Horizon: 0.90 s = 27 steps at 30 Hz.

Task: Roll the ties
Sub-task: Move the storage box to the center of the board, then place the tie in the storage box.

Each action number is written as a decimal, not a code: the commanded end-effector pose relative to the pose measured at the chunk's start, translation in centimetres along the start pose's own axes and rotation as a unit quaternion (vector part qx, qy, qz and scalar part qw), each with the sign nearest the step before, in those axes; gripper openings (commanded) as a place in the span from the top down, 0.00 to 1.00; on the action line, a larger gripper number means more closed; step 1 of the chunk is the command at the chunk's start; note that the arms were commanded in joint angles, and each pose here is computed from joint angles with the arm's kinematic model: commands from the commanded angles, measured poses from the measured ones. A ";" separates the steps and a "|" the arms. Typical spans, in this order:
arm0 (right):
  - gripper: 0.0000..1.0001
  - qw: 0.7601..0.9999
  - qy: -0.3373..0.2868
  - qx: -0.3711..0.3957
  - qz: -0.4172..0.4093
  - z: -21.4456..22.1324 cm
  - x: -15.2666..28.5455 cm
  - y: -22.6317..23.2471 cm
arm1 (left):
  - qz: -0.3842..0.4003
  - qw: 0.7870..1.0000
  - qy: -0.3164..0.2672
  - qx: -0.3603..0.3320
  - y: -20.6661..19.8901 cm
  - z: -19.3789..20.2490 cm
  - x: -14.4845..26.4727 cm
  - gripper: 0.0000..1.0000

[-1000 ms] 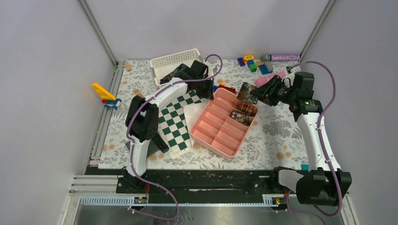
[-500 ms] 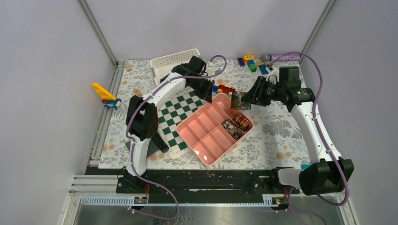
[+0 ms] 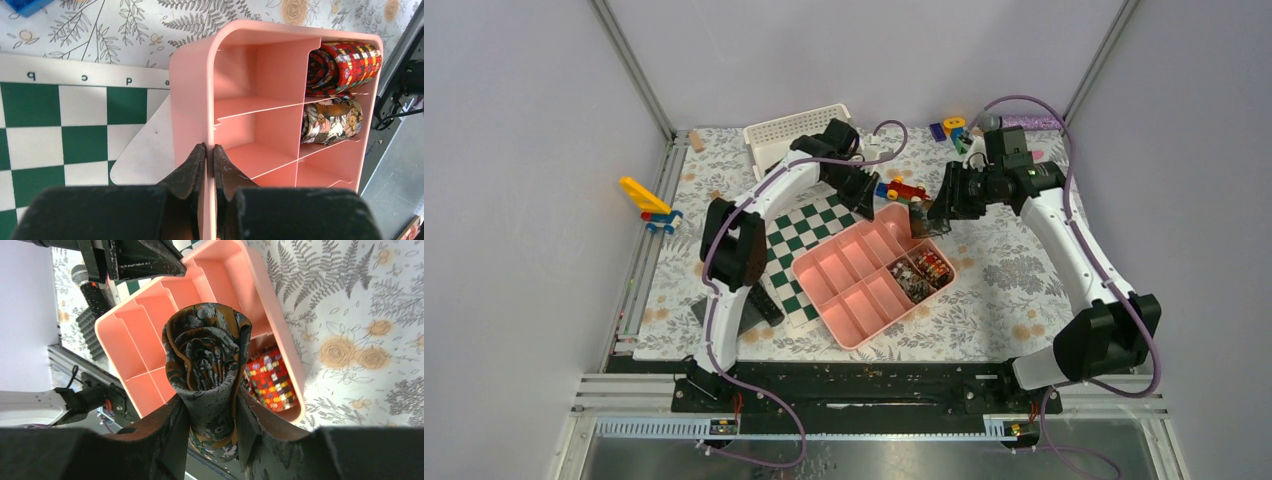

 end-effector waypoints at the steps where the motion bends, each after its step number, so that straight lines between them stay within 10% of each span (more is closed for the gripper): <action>1: 0.59 0.998 -0.011 0.058 0.027 -1.9 -0.3 0.7 | 0.059 0.996 -0.047 -0.048 -1.7 -3.0 1.1 1.00; 14: 0.59 0.991 0.017 0.113 0.073 -3.6 -3.6 0.2 | 0.045 0.994 -0.100 -0.006 0.1 -4.3 2.4 0.65; 27: 0.59 0.981 0.065 0.151 0.103 -3.3 -6.6 0.0 | -0.033 0.942 -0.302 0.145 1.8 -5.8 9.6 0.59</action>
Point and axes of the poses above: each gripper's point midway between its finger pads, its own x axis back along the fingers, its own y axis along the line the jaws close on, z = x × y, the point moved 3 cm from there along x, back along the fingers
